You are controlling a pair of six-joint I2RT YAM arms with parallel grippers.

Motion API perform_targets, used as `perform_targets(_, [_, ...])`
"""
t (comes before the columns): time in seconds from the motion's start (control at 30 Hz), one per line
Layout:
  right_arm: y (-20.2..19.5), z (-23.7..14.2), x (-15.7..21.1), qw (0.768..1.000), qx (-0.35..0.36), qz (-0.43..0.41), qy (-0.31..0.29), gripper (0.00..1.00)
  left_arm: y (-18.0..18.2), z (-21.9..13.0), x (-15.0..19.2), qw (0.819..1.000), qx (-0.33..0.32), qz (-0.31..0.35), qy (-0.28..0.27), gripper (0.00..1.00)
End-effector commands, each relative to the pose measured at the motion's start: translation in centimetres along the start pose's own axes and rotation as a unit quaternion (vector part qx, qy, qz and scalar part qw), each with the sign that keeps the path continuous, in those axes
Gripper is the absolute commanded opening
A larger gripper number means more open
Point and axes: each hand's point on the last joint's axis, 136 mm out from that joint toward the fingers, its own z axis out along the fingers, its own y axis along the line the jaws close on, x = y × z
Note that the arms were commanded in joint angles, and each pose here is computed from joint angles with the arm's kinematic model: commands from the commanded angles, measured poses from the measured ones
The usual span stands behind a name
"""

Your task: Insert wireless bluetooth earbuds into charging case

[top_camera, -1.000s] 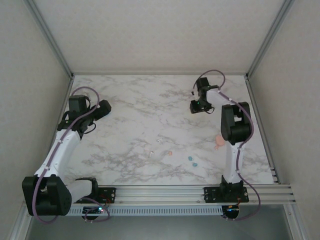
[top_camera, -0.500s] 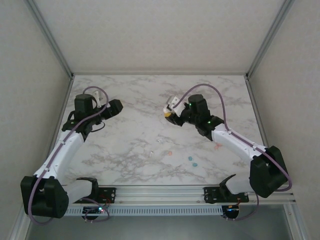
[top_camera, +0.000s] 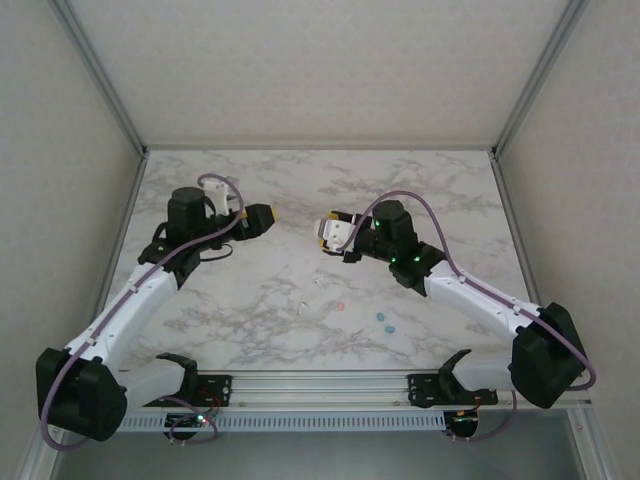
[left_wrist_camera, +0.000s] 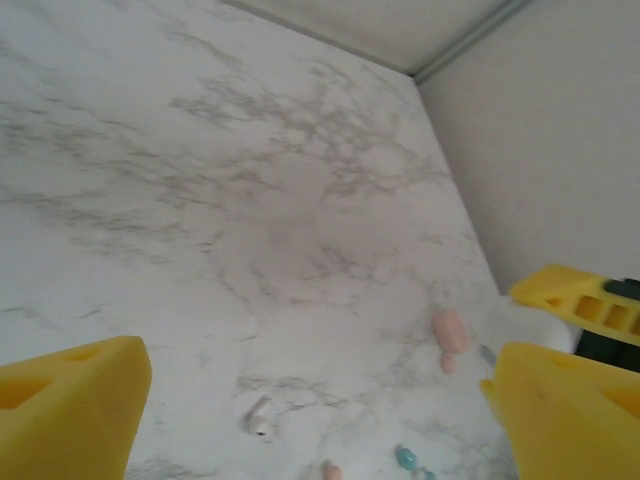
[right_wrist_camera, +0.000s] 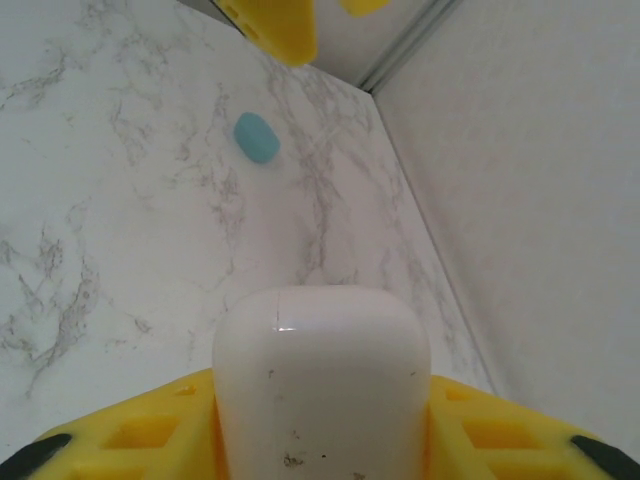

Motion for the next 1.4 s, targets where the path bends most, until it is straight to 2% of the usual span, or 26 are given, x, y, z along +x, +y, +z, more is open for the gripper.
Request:
perform_targets(0.0, [-0.6,-0.7,-1.7,0.999,0.017,-0.012,-0.031,0.33,-4.1,-0.1,-0.1,0.997,0.078,0.016,0.004,0.85])
perform_targets(0.07, [-0.6,-0.9,-2.3,0.999,0.019,-0.006,-0.048,0.33,-4.5,0.0,-0.1,0.997,0.075,0.023,0.008,0.83])
perform_targets(0.2, [-0.5,-0.9,-2.2,0.999,0.014,0.001,-0.045,0.33,-5.9,-0.2,-0.2,0.994,0.102,0.042,0.016,0.83])
perform_targets(0.3, [-0.6,-0.9,-2.4,0.999,0.016,0.007,-0.049,0.35,-5.9,0.0,-0.1,0.995,0.092,0.045,0.018,0.83])
perform_targets(0.33, [-0.9,-0.6,-1.7,0.999,0.017,0.026,-0.030,0.36,-5.6,0.1,-0.1,0.995,0.084,0.046,0.016,0.83])
perform_targets(0.4, [-2.5,0.3,1.3,0.992,0.029,0.116,0.048,0.38,-4.4,0.1,-0.4,0.998,0.050,0.045,0.002,0.83])
perform_targets(0.47, [-3.6,0.7,5.3,0.959,0.035,0.237,0.149,0.39,-3.3,0.0,-0.7,0.999,0.018,0.042,-0.012,0.83])
perform_targets(0.53, [-4.5,0.9,10.0,0.900,0.059,0.358,0.243,0.39,-2.3,-0.3,-1.3,0.999,-0.014,0.040,-0.030,0.83])
perform_targets(0.63, [-3.5,0.9,15.7,0.811,0.081,0.478,0.326,0.35,-1.4,-0.8,-1.7,0.997,-0.040,0.039,-0.050,0.84])
perform_targets(0.7, [-2.6,0.5,18.5,0.756,0.108,0.530,0.367,0.36,-0.7,-1.0,-1.3,0.997,-0.059,0.033,-0.048,0.84])
perform_targets(0.83, [-0.3,-0.2,21.5,0.659,0.116,0.615,0.417,0.36,0.2,-1.5,-1.2,0.994,-0.085,0.034,-0.054,0.85])
perform_targets(1.03, [1.9,-0.8,23.5,0.577,0.152,0.663,0.453,0.37,0.7,-1.8,-1.2,0.993,-0.100,0.031,-0.060,0.85])
perform_targets(1.2, [3.4,-0.7,24.6,0.546,0.159,0.681,0.462,0.37,1.3,-1.8,-0.9,0.992,-0.110,0.027,-0.057,0.86])
perform_targets(1.37, [4.6,-0.5,25.3,0.528,0.156,0.688,0.472,0.38,1.6,-1.9,-0.8,0.991,-0.119,0.024,-0.057,0.86])
